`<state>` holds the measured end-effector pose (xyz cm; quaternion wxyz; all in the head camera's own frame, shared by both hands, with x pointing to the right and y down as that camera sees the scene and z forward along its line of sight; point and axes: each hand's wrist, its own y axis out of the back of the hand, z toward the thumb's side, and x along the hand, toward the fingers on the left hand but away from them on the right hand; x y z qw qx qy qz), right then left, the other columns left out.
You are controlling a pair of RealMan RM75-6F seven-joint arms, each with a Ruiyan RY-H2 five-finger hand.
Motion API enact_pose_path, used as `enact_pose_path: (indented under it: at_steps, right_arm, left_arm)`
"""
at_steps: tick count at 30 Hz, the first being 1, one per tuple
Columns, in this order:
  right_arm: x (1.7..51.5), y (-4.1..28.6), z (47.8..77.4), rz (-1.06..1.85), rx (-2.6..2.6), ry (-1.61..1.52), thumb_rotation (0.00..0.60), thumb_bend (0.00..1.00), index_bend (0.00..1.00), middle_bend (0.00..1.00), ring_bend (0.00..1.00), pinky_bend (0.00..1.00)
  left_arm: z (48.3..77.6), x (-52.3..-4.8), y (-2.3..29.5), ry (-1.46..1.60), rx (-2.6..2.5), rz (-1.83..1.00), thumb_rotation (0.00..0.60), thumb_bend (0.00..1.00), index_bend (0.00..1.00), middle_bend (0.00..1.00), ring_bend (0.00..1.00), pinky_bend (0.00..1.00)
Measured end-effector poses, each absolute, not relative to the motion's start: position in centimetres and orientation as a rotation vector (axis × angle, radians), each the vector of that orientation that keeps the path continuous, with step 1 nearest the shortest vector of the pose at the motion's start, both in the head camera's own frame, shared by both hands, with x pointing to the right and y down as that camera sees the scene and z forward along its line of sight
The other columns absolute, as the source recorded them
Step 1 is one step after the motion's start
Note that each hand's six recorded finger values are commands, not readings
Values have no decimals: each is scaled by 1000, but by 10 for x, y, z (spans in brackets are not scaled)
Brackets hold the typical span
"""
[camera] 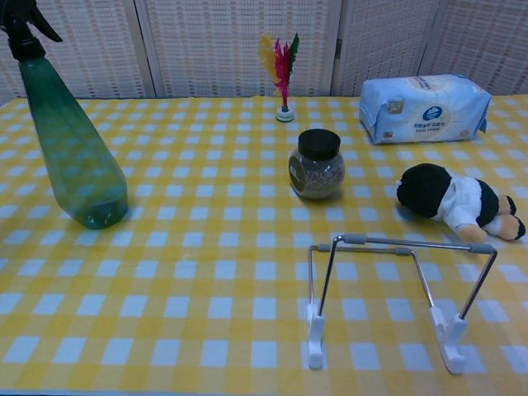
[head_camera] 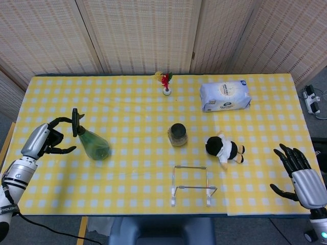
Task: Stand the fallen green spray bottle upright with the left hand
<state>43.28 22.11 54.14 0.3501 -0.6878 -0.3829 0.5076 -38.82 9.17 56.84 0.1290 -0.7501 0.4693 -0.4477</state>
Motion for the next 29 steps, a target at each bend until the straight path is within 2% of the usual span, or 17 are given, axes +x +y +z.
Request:
enact_pose_path:
  at_steps: [6, 10, 11, 12, 14, 15, 17, 18, 19, 20, 21, 22, 26, 29]
  right_arm:
    - [433, 223, 540, 1311, -1784, -990, 600, 234, 0, 0, 0, 0]
    - [432, 223, 540, 1310, -1782, -990, 600, 235, 0, 0, 0, 0]
    - [432, 223, 540, 1309, -1782, -988, 600, 234, 0, 0, 0, 0]
    - [431, 223, 541, 1307, -1782, -987, 600, 235, 0, 0, 0, 0]
    - [430, 222, 542, 1304, -1781, -986, 600, 235, 0, 0, 0, 0]
    - [429, 222, 543, 1300, -1779, -986, 600, 235, 0, 0, 0, 0]
    - [428, 221, 543, 1292, -1774, -990, 600, 234, 0, 0, 0, 0]
    - [428, 220, 544, 1291, -1769, -994, 600, 234, 0, 0, 0, 0]
    - [428, 220, 544, 1294, -1765, -997, 600, 234, 0, 0, 0, 0]
    - [429, 219, 545, 1298, -1760, -1000, 600, 235, 0, 0, 0, 0]
    - [430, 218, 546, 1304, -1753, -1005, 600, 234, 0, 0, 0, 0]
    - [430, 218, 546, 1309, -1747, -1007, 600, 234, 0, 0, 0, 0]
    - [427, 218, 547, 1308, -1735, -998, 600, 234, 0, 0, 0, 0]
    - [423, 221, 547, 1299, -1738, -981, 600, 234, 0, 0, 0, 0]
  left_arm:
    - [563, -412, 97, 1394, -2071, -1312, 568, 192, 274, 1000, 1000, 1000]
    - [550, -431, 103, 1351, -1923, -1318, 572, 188, 314, 999, 994, 1000]
    - [546, -435, 105, 1334, -1880, -1320, 572, 185, 319, 963, 927, 974]
    - [541, -441, 109, 1306, -1821, -1327, 572, 183, 316, 910, 833, 912]
    - [535, -448, 119, 1253, -1733, -1349, 571, 180, 288, 595, 432, 530]
    - [533, -452, 125, 1224, -1687, -1364, 570, 179, 269, 452, 309, 359]
    - [529, -461, 141, 1154, -1578, -1406, 565, 176, 225, 251, 151, 124]
    - [529, -464, 150, 1123, -1532, -1429, 535, 174, 202, 181, 84, 52]
    - [530, -468, 163, 1083, -1471, -1463, 495, 172, 176, 112, 32, 5]
    - [531, -471, 174, 1055, -1427, -1492, 441, 170, 152, 57, 5, 0]
    - [533, -474, 192, 1024, -1376, -1534, 422, 170, 137, 34, 0, 0]
    - [536, -476, 208, 1008, -1345, -1569, 409, 169, 115, 11, 0, 0]
    - [545, -476, 256, 978, -1311, -1678, 285, 168, 16, 0, 0, 0]
    - [555, -470, 269, 922, -1380, -1716, 284, 168, 10, 0, 0, 0]
